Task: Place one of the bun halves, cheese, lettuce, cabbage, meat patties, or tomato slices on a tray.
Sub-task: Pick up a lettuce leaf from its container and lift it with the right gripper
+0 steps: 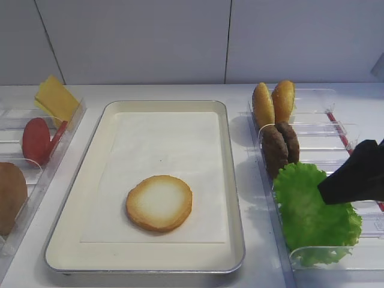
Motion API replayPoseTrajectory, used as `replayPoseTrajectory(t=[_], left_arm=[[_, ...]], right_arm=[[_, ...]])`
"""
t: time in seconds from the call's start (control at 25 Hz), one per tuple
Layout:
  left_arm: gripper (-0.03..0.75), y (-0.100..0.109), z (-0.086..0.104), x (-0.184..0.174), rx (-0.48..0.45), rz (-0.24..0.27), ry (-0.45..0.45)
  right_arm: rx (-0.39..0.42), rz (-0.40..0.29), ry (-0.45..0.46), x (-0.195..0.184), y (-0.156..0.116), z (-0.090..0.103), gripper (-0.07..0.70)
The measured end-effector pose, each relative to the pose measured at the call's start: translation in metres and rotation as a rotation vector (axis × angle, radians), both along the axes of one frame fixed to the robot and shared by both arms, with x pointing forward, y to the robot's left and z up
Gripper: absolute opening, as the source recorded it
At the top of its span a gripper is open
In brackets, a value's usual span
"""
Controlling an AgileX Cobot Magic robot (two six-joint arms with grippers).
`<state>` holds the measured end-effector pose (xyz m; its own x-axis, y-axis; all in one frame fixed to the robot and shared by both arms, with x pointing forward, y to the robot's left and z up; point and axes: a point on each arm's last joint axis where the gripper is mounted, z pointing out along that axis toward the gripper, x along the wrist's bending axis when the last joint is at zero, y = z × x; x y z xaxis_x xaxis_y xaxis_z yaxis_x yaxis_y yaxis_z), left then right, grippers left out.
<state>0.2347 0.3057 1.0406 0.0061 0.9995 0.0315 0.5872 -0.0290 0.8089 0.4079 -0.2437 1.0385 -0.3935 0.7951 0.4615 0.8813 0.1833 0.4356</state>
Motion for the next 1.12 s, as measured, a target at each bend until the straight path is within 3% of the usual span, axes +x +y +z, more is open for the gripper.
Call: replayPoseTrajectory(t=[0.8, 1.12], left_arm=[[0.359, 0.0, 0.0, 0.0, 0.0, 0.0, 0.0], [0.359, 0.0, 0.0, 0.0, 0.0, 0.0, 0.0]], right_arm=[[0.014, 0.006, 0.068, 0.018, 0.002, -0.018, 0.43], [0.015, 0.009, 0.071, 0.02, 0.002, -0.02, 0.32]])
